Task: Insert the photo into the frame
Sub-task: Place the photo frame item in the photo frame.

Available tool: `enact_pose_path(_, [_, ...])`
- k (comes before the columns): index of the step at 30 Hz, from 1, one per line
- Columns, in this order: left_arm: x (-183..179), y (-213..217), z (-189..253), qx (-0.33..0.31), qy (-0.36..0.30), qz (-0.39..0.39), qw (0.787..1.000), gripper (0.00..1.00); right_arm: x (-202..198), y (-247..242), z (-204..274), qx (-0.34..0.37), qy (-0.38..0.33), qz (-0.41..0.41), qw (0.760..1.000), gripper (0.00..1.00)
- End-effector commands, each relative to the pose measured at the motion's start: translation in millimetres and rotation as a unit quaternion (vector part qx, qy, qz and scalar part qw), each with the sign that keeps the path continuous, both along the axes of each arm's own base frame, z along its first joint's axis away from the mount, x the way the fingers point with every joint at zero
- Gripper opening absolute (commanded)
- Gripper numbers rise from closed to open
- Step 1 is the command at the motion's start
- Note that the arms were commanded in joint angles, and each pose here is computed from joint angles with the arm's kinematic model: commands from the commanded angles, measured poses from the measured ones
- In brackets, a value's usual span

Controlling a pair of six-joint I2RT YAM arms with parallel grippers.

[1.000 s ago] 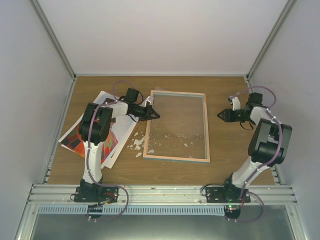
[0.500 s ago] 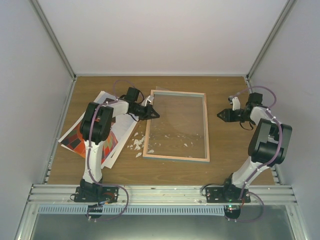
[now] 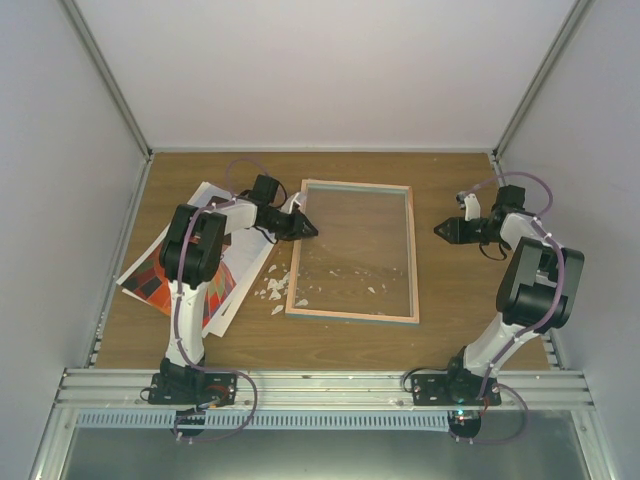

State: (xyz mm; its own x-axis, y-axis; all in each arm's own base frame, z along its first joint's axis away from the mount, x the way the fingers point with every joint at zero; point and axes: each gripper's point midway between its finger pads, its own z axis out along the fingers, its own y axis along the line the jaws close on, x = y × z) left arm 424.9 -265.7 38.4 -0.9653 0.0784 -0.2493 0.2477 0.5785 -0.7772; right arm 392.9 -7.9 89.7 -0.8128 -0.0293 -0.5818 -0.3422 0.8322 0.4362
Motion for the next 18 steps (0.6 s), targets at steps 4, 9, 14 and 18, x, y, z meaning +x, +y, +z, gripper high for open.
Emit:
enact_pose_path(4, [12, -1, 19, 0.037, -0.053, 0.012, 0.998, 0.33, 2, 2, 6, 0.007, -0.009, 0.004, 1.000, 0.34])
enact_pose_path(9, [8, -7, 24, 0.062, -0.067, 0.006, 0.996, 0.49, 2, 1, 6, 0.006, -0.010, 0.003, 1.000, 0.34])
enact_pose_path(14, [11, 1, 34, 0.101, -0.081, 0.032, 0.991, 0.63, 3, 2, 9, 0.007, -0.013, 0.005, 1.000, 0.34])
enact_pose_path(18, [16, 4, 38, 0.167, -0.094, 0.048, 0.980, 0.77, 4, 2, 10, 0.007, -0.015, 0.005, 1.000, 0.35])
